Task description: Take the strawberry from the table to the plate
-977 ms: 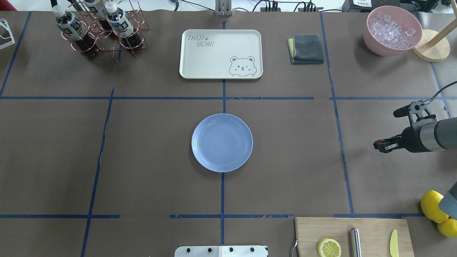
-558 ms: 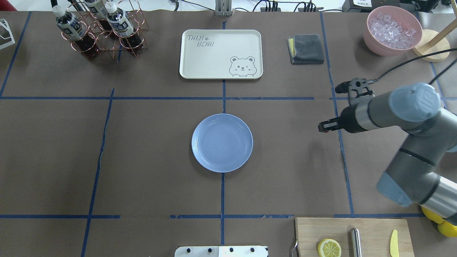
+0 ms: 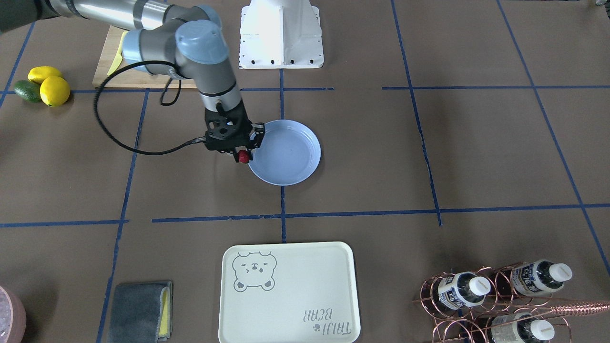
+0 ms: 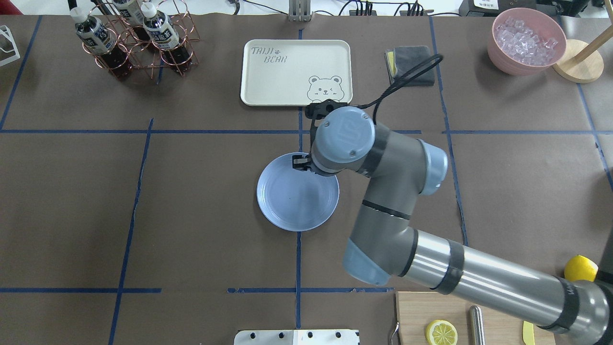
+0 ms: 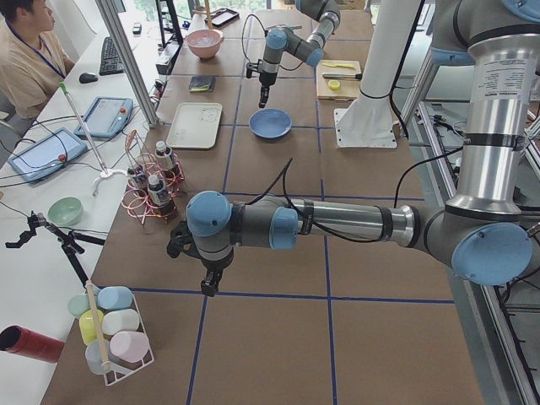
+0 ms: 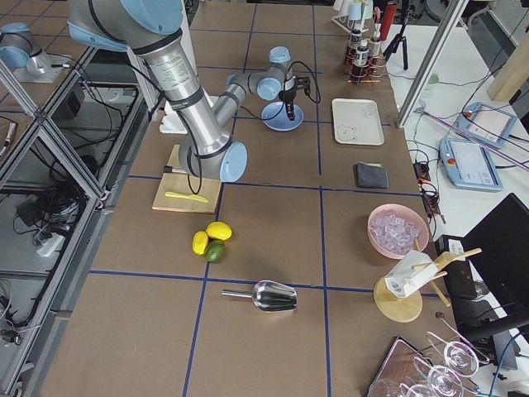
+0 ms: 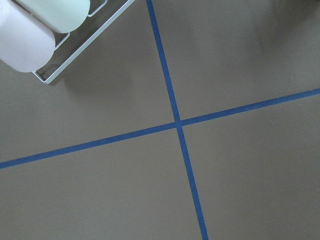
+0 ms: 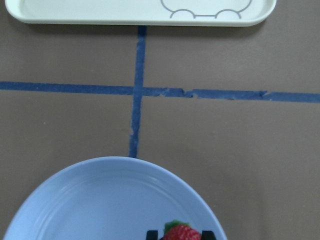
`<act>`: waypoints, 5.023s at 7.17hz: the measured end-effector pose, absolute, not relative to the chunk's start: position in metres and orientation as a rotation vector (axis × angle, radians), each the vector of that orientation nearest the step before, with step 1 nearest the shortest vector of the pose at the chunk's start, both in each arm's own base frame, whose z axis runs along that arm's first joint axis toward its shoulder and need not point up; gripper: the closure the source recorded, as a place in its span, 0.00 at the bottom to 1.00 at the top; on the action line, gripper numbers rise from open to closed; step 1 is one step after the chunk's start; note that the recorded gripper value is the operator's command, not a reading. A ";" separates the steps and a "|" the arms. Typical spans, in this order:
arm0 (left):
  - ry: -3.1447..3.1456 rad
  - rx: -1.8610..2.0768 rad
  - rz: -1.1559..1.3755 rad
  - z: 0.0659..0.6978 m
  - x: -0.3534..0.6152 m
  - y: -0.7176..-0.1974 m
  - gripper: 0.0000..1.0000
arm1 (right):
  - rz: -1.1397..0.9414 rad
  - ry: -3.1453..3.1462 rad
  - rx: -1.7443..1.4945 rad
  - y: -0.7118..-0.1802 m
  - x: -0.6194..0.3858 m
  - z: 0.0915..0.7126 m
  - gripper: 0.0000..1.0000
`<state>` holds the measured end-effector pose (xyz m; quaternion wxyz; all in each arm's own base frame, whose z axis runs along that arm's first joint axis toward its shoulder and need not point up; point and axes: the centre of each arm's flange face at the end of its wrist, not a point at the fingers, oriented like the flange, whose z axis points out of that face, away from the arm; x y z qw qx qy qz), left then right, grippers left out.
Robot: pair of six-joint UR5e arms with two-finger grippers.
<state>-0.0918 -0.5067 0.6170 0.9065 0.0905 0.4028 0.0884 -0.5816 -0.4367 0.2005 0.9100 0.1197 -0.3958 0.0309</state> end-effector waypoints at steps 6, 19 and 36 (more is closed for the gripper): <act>0.837 0.183 0.182 0.618 -0.091 -0.507 0.00 | 0.059 -0.731 0.272 -0.401 -0.652 0.207 0.49; 0.827 0.161 0.172 0.629 -0.091 -0.490 0.00 | -0.344 -0.619 0.272 -0.561 -0.029 0.508 0.00; 0.831 0.135 0.155 0.643 -0.090 -0.453 0.00 | -0.084 -0.726 0.165 -0.421 0.089 0.693 0.00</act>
